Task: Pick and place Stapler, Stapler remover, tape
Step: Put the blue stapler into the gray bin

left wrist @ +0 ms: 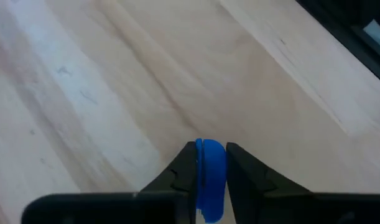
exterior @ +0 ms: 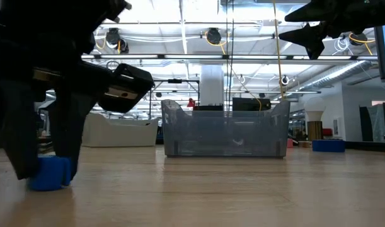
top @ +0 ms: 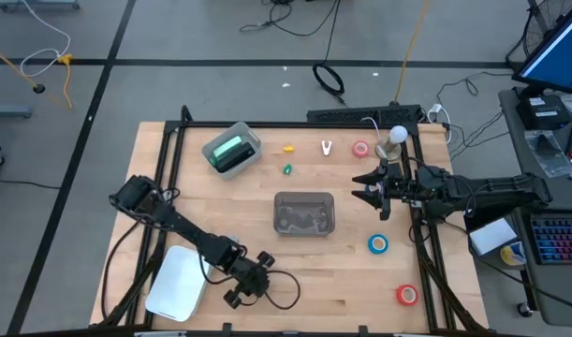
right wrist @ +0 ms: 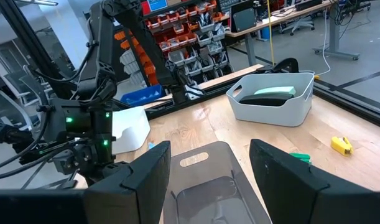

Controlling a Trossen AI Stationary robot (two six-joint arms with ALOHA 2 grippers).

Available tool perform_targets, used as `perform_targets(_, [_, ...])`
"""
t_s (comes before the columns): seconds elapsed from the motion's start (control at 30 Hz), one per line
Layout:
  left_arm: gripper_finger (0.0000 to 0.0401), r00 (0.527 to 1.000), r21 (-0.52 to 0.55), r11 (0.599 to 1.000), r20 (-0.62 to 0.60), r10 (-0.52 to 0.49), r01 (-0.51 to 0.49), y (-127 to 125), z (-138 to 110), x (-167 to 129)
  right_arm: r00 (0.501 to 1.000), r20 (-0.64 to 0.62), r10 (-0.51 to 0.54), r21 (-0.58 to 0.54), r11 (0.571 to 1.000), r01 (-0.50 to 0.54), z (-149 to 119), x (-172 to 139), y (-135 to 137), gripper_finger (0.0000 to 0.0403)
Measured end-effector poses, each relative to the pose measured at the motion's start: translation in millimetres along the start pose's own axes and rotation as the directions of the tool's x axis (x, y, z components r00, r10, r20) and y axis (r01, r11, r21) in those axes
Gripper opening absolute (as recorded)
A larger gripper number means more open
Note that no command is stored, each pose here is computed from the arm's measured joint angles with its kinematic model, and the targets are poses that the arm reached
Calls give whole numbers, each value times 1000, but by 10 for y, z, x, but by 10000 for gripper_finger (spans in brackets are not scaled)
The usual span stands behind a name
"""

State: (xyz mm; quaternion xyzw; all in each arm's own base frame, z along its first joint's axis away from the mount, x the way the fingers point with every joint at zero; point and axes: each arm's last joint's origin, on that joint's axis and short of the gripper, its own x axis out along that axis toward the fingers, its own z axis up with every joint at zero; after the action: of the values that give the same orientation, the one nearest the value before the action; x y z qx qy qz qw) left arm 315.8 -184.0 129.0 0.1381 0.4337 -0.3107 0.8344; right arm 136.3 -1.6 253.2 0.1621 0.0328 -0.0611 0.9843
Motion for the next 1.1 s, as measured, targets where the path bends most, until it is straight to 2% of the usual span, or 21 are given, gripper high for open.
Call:
perform_targets(0.17, [63, 999, -142, 989, -8, 46, -47, 119, -10, -54, 1000, 0, 0, 0, 1000, 0, 0, 0, 0, 212])
perform_targets(0.33, [67, 991, -297, 946, -4, 135, -130, 283, 28, -312, 1000, 0, 0, -3, 1000, 0, 0, -1, 0, 212])
perform_targets(0.5, [56, 971, -459, 859, -33, 238, -226, 418, 34, -793, 1000, -3, -1, -4, 1000, 1, -2, 0, -1, 212])
perform_targets(0.63, [65, 920, -505, 780, -81, 383, -369, 468, -16, -1273, 1000, -3, -2, -8, 1000, 2, -2, 0, -1, 212])
perform_targets(0.73, [70, 843, -536, 681, -118, 525, -499, 523, -83, -1616, 1000, -3, -2, -20, 1000, 2, -2, -1, -1, 212])
perform_targets(0.9, [60, 648, -576, 447, -199, 735, -684, 690, -225, -2045, 1000, -4, -2, -39, 999, 2, -3, 0, -2, 212])
perform_targets(1.03, [63, 503, -568, 265, -316, 804, -779, 882, -396, -2254, 1000, -4, -2, -52, 999, 2, -3, 0, -1, 212])
perform_targets(1.1, [68, 464, -557, 199, -388, 796, -806, 1004, -512, -2320, 1000, -3, -3, -57, 998, 3, -2, -1, -2, 212])
